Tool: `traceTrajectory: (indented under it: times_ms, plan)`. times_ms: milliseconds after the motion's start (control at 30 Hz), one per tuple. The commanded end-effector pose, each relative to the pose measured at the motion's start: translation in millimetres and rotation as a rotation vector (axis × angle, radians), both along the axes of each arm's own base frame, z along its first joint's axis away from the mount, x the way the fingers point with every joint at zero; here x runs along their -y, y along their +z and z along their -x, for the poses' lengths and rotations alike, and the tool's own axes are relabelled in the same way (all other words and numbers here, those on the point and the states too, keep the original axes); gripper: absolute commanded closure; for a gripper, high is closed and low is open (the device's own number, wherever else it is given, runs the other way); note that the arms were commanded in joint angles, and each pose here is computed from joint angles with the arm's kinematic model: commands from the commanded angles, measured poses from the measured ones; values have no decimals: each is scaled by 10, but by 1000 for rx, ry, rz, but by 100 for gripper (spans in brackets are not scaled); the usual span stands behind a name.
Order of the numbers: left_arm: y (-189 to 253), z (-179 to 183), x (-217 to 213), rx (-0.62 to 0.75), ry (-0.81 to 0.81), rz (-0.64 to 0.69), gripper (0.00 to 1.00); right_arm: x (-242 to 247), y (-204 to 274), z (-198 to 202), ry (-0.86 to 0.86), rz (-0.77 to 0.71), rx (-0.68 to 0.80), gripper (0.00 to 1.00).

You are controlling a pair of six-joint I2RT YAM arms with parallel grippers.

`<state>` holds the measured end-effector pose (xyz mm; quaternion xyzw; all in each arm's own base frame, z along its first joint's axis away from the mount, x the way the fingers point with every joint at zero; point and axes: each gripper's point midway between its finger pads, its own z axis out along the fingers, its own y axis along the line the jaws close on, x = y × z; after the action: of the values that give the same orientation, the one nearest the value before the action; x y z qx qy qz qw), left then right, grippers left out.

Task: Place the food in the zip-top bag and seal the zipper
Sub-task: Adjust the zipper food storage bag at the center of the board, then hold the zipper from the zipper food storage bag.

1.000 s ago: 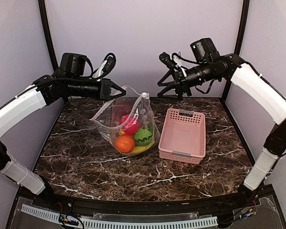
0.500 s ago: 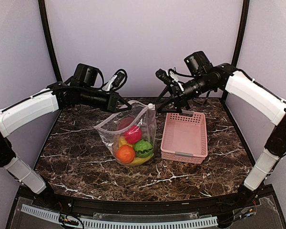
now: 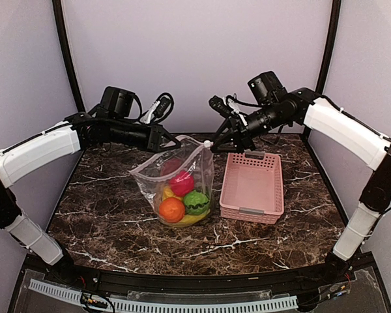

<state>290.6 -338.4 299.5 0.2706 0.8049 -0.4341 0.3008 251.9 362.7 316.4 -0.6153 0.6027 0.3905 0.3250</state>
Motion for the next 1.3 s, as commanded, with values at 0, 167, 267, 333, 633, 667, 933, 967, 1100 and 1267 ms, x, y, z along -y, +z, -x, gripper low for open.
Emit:
traceTrajectory:
  times_ms: [0,167,267,333,633,667,933,967,1100,1267]
  plan:
    - [137,62,-13,31,-8,35,99,-69,-92,-14,1,12,-8,68]
    - [154,52,-15,36,-3,39,99,-80,-123,-17,1,14,-19,73]
    - [151,42,-14,37,-1,38,99,-85,-121,-35,-6,14,-19,80]
    - [152,41,-13,37,0,37,99,-86,-113,-37,-10,14,-18,87]
    - [142,35,-23,36,8,33,99,-68,-87,-40,-19,11,-5,100]
    - [140,34,-25,35,9,31,99,-67,-70,-34,-19,8,-5,100]
    - [594,42,-215,365,69,-34,49,-73,40,37,-9,-4,12,100]
    - [750,193,-187,445,54,-23,37,-75,38,49,-8,-2,14,100]
    - [1048,372,-64,625,19,14,28,-95,50,83,0,-1,15,100]
    - [1073,526,262,667,-107,69,30,-111,166,132,12,-20,7,100]
